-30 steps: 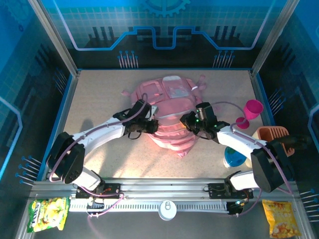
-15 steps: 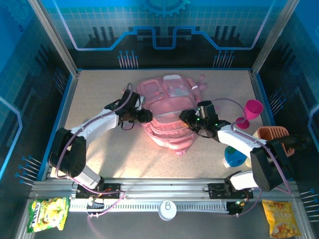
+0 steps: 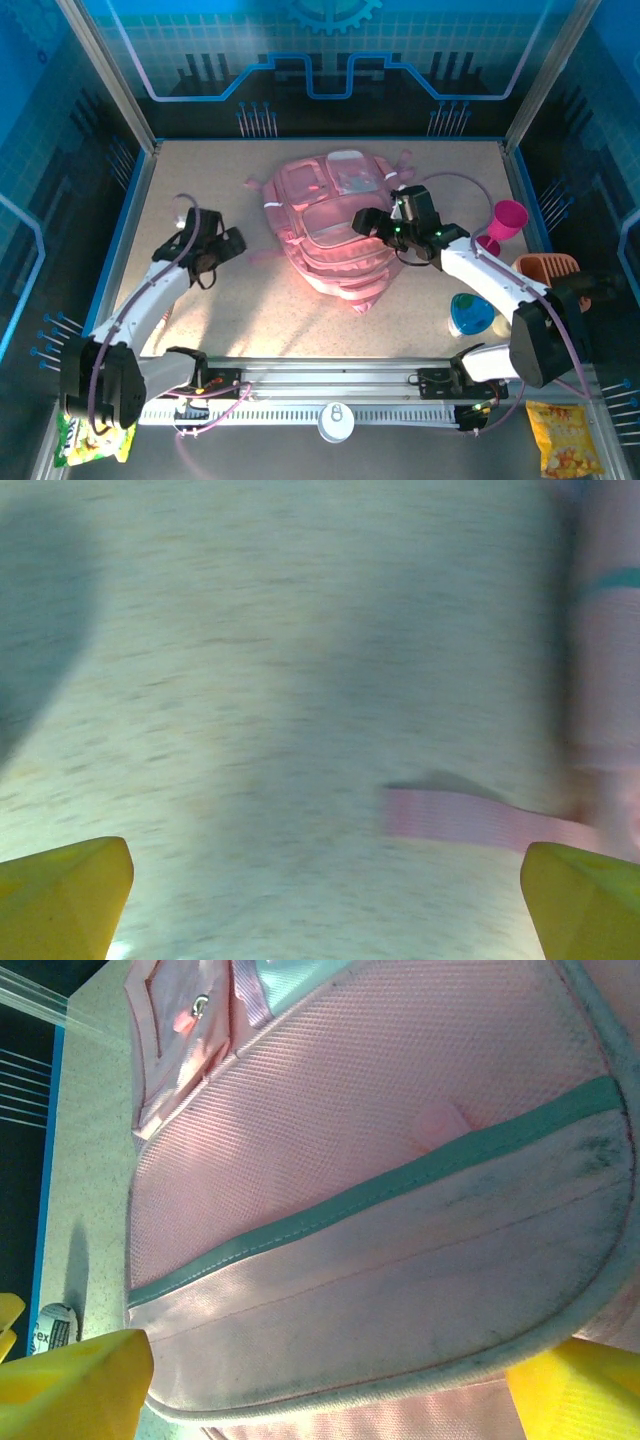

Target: Pack the student bag

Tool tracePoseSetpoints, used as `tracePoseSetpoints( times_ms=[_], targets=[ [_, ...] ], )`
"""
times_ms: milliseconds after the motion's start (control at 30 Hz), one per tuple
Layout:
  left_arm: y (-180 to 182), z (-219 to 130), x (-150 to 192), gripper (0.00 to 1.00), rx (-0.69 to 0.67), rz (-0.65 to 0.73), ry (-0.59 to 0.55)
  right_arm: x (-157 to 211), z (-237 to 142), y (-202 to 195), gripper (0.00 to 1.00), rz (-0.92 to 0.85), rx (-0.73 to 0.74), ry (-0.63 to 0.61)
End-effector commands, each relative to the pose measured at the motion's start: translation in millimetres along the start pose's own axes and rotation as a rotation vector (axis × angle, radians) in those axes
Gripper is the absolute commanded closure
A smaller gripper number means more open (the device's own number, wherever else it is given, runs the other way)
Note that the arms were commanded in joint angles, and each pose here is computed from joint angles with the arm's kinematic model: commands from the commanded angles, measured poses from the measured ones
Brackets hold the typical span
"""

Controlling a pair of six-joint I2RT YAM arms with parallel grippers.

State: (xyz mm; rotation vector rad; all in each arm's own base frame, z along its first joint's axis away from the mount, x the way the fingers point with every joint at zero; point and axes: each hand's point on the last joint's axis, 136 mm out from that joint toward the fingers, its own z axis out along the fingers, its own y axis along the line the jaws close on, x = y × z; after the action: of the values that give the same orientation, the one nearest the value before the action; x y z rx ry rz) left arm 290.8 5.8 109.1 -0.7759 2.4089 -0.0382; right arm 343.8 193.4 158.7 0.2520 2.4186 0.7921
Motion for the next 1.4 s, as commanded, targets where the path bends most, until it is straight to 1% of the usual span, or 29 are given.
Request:
tracePoseSetpoints(
  times_ms=[0,100,200,400,533,667,867,1067,1200,1367],
  targets=[
    [59.2,0.9,3.4,0.01,-0.185,-0.115,-0.031,-20.7,-14.7,7.4,0.08,-0.071,0.011,-0.062],
    [83.0,5.5,1.5,0.01,-0.223,-0.184,-0.034,-22.3,-14.7,13.9,0.08,-0.078,-0.008,-0.060],
    [97.3,8.9,-5.9,0.01,-0.251,-0.223,-0.049,-21.7,-12.3,19.3,0.08,-0.084,-0.020,-0.054],
    [123.8,25.3,-20.0,0.01,-0.243,-0.374,-0.044,-20.4,-9.2,28.7,0.07,-0.089,-0.041,-0.043],
    [148.4,31.5,-33.8,0.01,-0.308,-0.446,-0.078,-21.0,-8.5,33.1,0.07,-0.095,-0.050,-0.039],
    [162.7,38.3,-34.8,0.01,-0.341,-0.505,-0.052,-21.2,-9.9,37.8,0.07,-0.103,-0.056,-0.038],
    [166.4,45.2,-16.4,0.01,-0.364,-0.540,0.023,-19.8,-10.3,37.6,0.08,-0.101,-0.055,-0.039],
    [158.3,42.0,8.0,0.01,-0.349,-0.591,0.105,-20.3,-9.6,38.3,0.08,-0.102,-0.059,-0.041],
    [146.4,36.1,18.7,0.01,-0.361,-0.549,0.144,-18.6,-5.7,39.6,0.08,-0.099,-0.068,-0.034],
    [115.3,35.5,32.5,0.01,-0.308,-0.492,0.177,-16.2,-3.9,39.1,0.08,-0.095,-0.072,-0.031]
  ],
)
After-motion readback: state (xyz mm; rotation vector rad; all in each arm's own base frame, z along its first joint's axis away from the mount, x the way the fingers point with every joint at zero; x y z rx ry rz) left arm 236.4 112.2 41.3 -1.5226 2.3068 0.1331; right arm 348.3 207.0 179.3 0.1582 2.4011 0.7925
